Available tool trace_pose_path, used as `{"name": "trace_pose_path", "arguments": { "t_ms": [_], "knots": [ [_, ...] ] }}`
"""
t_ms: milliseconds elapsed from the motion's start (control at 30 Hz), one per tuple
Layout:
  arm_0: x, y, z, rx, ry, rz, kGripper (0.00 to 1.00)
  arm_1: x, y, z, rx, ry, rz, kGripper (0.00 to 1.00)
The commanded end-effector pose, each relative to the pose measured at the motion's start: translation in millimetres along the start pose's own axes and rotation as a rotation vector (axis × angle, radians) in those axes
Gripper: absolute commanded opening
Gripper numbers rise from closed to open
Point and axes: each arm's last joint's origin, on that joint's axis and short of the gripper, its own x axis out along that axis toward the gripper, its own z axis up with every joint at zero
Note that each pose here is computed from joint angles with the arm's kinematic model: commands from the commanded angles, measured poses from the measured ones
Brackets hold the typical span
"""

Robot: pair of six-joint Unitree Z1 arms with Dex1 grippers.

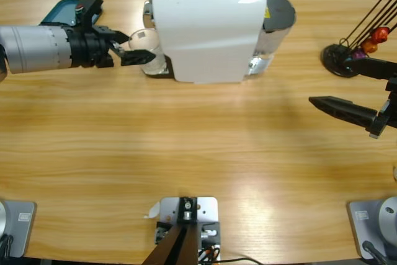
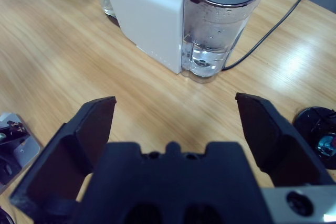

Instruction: Pour coffee

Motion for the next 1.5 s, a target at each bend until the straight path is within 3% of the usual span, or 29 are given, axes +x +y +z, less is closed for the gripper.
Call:
{"name": "trace_pose_path", "arguments": {
  "t_ms": [33,433,967,1067,1133,1200,1500],
  "knots": [
    [23.6,8.9,-7.2,-0.007,0.045,-0.010,0.950,8.3,1.5,-9.9,0.010,0.058,0.025,1.000],
    [35.6,11.9,-12.5,-0.012,0.074,-0.011,0.949,8.9,1.5,-10.0,0.010,0.061,0.026,1.000],
    [42.3,17.0,-5.8,-0.015,0.060,-0.008,0.921,8.9,1.5,-10.0,0.010,0.061,0.026,1.000],
    [44.1,17.4,-7.6,-0.018,0.068,-0.008,0.792,8.6,1.5,-10.0,0.010,0.060,0.026,1.000],
    [44.4,17.5,-8.2,-0.018,0.070,-0.008,0.757,8.6,1.5,-10.0,0.010,0.060,0.026,1.000],
    [44.4,17.5,-8.6,-0.019,0.072,-0.008,0.648,8.6,1.5,-10.0,0.010,0.060,0.026,1.000],
    [34.1,15.9,-11.5,-0.022,0.071,-0.009,0.637,7.8,1.6,-9.8,0.010,0.055,0.025,1.000]
  ]
}}
